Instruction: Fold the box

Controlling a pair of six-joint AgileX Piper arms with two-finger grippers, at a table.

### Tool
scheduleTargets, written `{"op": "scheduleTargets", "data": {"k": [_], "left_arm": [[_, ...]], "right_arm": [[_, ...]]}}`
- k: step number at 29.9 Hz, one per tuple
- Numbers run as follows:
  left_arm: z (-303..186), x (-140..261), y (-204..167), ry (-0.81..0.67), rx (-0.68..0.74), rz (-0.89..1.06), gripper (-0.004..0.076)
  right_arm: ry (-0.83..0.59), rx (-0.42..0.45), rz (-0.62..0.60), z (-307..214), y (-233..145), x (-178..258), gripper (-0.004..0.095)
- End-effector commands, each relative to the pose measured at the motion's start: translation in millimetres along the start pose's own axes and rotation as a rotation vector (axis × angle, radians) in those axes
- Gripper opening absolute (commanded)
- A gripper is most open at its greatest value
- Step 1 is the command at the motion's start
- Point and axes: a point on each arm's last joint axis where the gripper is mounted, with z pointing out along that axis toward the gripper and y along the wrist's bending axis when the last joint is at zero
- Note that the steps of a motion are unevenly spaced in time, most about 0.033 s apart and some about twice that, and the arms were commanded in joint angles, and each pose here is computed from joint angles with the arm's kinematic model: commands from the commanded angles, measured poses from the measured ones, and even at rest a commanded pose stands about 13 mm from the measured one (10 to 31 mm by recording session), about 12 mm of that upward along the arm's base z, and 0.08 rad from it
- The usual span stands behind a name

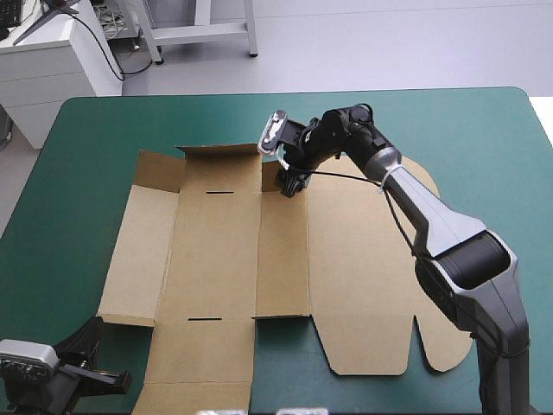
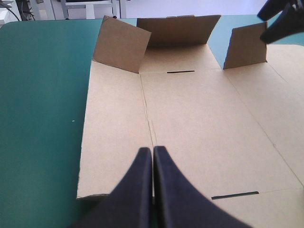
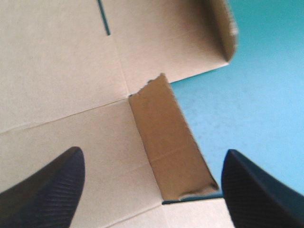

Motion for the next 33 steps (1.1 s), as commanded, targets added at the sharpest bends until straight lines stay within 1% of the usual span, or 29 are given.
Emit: {"op": "scheduleTargets", "data": {"k": [1,2,4,5,8,9,10,11,13,14,16,17,19,20,25,30,33], "left_arm": [[-6,-12,-1,-0.101,0.014,-0.011,-0.0008],[-6,-12,-1,-0.101,0.014,-0.011,-0.0008],[-6,-12,-1,-0.101,0.015,-0.012,-0.0008],[-6,-12,-1,-0.101,0.015,-0.012,-0.0008],[-6,-12,-1,-0.101,0.014,-0.011,-0.0004],[-6,-12,-1,-0.101,0.014,-0.011,0.0007],[-6,-12,-1,-0.101,0.014,-0.011,0.0031],[-6,-12,-1,-0.101,0.014,-0.011,0.0062],[-6,-12,-1,-0.101,0.014,-0.011,0.0167],[-6,-12,-1,-0.101,0.014,-0.011,0.0262],[-6,-12,-1,-0.101,0.014,-0.011,0.0404],[-6,-12,-1,-0.101,0.014,-0.011,0.0502],[-6,-12,-1,-0.101,0.014,-0.011,0.0596],[-6,-12,-1,-0.101,0.015,-0.012,0.0617],[-6,-12,-2,-0.104,0.016,-0.013,0.0617],[-6,-21,-1,-0.151,0.006,-0.010,0.0617],[-4,-38,0,-0.134,0.001,-0.008,0.0617]], "right_arm": [[-0.108,0.209,0.164,-76,-12,-25,0.0446],[-0.104,0.250,0.210,-83,-15,-25,0.0354],[-0.093,0.336,0.318,-100,-21,-22,0.0101],[-0.094,0.359,0.360,-107,-23,-21,0.0000],[-0.097,0.366,0.489,-122,-26,-15,0.0001],[-0.093,0.364,0.555,-125,-27,-12,0.0001],[-0.084,0.371,0.600,-128,-29,-8,0.0001],[-0.071,0.373,0.606,-128,-29,-6,0.0001],[-0.043,0.393,0.623,-130,-29,-3,0.0001],[-0.029,0.399,0.622,-131,-28,-2,0.0001],[-0.012,0.407,0.630,-132,-26,-2,0.0001],[0.001,0.403,0.637,-132,-26,-1,0.0001],[0.025,0.385,0.654,-129,-23,2,0.0001],[0.040,0.381,0.655,-128,-21,4,0.0001],[0.079,0.370,0.671,-122,-3,28,0.0001],[0.053,0.379,0.707,-135,33,63,0.0000],[0.038,0.360,0.731,-143,61,88,0.0000]]}}
